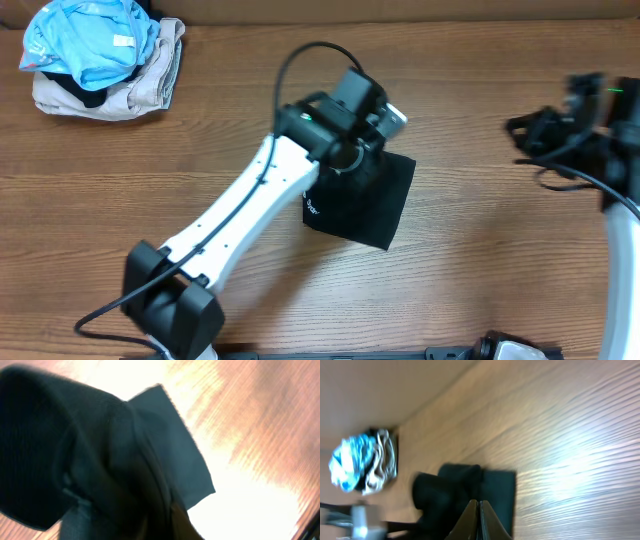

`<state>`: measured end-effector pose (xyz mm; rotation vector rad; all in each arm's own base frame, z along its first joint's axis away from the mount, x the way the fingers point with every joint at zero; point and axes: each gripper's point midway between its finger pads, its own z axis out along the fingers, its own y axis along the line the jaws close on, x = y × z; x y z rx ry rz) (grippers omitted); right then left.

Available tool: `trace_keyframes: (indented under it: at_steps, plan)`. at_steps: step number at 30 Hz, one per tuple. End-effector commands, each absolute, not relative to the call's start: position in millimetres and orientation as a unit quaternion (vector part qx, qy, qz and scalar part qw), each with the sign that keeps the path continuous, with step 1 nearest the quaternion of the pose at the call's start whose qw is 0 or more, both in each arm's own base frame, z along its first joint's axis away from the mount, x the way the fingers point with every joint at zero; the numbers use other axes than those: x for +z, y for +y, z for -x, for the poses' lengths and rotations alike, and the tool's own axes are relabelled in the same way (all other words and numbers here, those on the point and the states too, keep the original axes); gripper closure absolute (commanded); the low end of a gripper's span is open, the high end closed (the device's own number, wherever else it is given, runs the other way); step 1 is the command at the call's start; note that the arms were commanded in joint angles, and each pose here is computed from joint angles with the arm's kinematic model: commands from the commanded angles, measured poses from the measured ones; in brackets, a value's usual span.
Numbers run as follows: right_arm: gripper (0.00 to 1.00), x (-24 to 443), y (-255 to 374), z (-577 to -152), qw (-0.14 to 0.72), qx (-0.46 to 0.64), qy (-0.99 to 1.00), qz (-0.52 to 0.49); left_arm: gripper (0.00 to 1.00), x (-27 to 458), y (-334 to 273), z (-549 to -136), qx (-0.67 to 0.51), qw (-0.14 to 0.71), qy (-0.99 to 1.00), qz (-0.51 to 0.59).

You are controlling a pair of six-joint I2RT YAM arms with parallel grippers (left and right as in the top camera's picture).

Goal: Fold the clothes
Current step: 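Carry the folded shirt with the left gripper toward the back-left stack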

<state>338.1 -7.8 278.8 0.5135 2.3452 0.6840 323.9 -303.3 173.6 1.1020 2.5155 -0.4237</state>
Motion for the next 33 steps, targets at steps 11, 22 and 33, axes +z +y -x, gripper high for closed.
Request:
trace_keyframes:
  at_steps: [11, 22, 33]
  plan:
    - [0.93, 303, -65, -315, 0.363, 0.23, 0.866, -0.256, 0.0, 141, -341, -303, -0.101, 0.161, 0.877, -0.441]
    - [0.87, 301, -65, -314, 0.361, 0.226, 0.87, -0.25, 0.0, 104, -356, -319, -0.104, 0.154, 0.892, -0.413]
    - [0.87, 294, -68, -308, 0.346, 0.212, 0.876, -0.26, 0.0, 20, -348, -310, -0.071, 0.057, 0.951, -0.297]
